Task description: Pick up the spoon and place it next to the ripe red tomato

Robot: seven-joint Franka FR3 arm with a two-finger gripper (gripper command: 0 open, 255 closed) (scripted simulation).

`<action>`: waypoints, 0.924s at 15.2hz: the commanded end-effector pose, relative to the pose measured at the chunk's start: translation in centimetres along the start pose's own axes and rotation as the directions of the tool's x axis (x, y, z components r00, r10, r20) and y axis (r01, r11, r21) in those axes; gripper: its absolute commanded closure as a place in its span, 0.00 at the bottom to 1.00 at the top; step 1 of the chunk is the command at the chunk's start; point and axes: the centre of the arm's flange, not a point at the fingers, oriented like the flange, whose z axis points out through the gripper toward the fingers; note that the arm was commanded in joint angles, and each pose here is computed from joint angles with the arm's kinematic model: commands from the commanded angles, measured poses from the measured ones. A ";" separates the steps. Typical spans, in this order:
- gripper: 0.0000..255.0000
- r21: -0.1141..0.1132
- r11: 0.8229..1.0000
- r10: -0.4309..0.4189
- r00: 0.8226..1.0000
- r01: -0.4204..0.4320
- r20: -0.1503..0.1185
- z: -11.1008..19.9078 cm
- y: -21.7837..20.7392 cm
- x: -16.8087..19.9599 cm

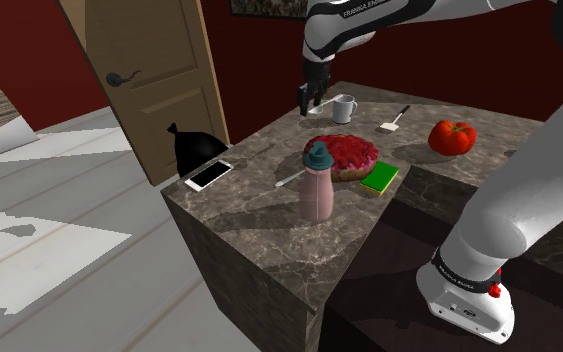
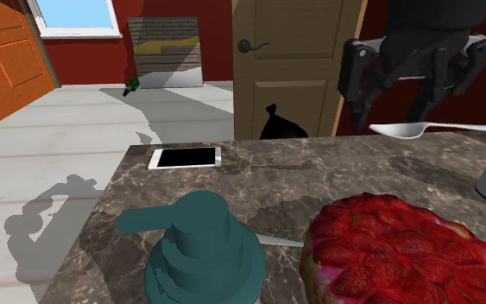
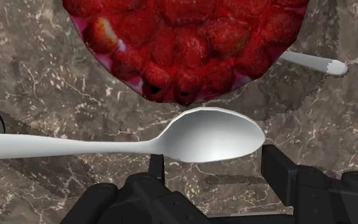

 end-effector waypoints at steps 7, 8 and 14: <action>1.00 0.000 1.000 -0.001 1.000 0.001 0.000 -0.2 9.8 -4.2; 1.00 0.000 1.000 -0.001 1.000 0.001 0.000 -0.2 11.0 -4.7; 1.00 0.000 1.000 -0.001 1.000 0.001 0.000 -0.4 18.3 -7.7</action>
